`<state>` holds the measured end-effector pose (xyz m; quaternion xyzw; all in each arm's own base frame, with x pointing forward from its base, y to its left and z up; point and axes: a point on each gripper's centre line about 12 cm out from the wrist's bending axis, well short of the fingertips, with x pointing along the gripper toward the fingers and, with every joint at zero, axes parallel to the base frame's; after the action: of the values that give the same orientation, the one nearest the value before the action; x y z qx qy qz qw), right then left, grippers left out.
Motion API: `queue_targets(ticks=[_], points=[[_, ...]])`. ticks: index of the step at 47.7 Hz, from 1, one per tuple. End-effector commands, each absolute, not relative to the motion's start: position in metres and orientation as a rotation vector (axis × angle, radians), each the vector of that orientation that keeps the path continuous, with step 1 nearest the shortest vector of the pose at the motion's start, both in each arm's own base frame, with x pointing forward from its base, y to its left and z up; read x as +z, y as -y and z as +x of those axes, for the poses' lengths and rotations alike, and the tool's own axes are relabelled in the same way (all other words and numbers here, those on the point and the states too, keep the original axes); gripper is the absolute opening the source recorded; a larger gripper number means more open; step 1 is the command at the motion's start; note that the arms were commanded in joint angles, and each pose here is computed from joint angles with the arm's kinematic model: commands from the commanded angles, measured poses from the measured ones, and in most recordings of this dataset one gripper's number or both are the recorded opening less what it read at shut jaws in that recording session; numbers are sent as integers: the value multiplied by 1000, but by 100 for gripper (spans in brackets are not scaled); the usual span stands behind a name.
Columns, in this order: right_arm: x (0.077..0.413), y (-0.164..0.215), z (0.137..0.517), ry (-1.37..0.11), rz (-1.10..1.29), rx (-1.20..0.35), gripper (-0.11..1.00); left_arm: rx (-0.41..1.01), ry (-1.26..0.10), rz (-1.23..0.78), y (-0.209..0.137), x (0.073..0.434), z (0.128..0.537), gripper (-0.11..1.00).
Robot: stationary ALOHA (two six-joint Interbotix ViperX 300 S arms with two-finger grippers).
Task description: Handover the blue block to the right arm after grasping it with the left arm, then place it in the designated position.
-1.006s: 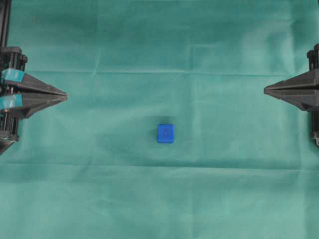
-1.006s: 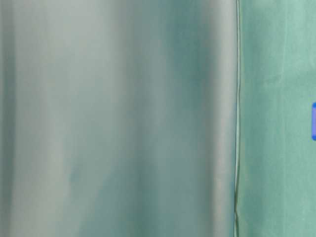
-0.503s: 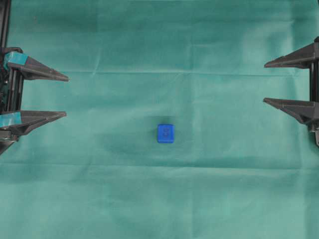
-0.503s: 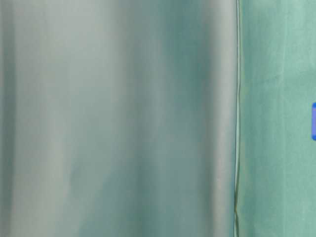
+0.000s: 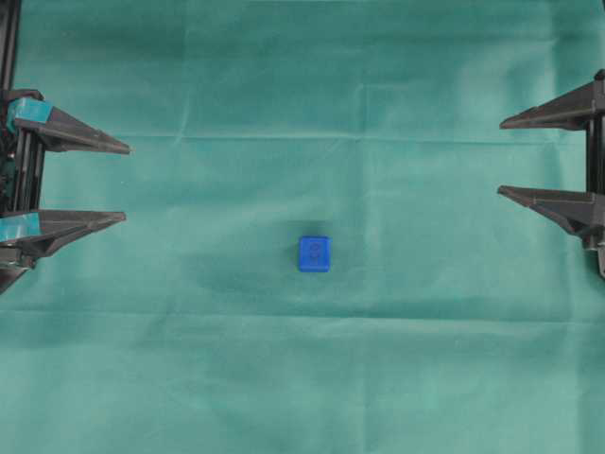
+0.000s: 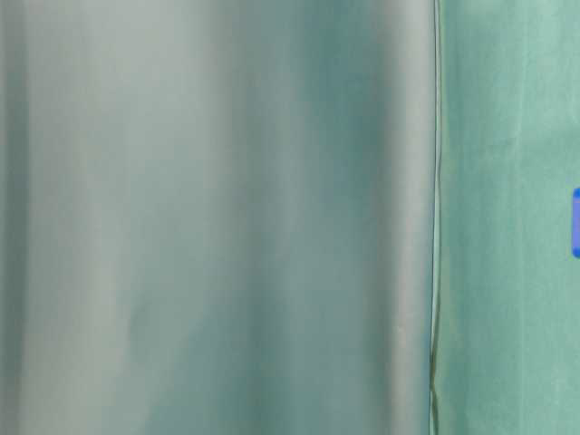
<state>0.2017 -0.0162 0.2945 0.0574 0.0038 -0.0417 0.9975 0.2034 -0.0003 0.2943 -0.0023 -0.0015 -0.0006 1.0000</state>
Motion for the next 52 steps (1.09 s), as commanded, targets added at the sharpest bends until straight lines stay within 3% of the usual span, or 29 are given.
queue_targets(ticks=[1, 29, 52], points=[[304, 17, 204, 17, 111, -85, 95, -3, 25, -3, 1, 304, 210, 100], [303, 17, 206, 17, 108, -85, 95, 5, 38, -3, -1, 320, 279, 100], [301, 17, 209, 18, 106, -86, 95, 14, -35, 4, -5, 321, 352, 100]])
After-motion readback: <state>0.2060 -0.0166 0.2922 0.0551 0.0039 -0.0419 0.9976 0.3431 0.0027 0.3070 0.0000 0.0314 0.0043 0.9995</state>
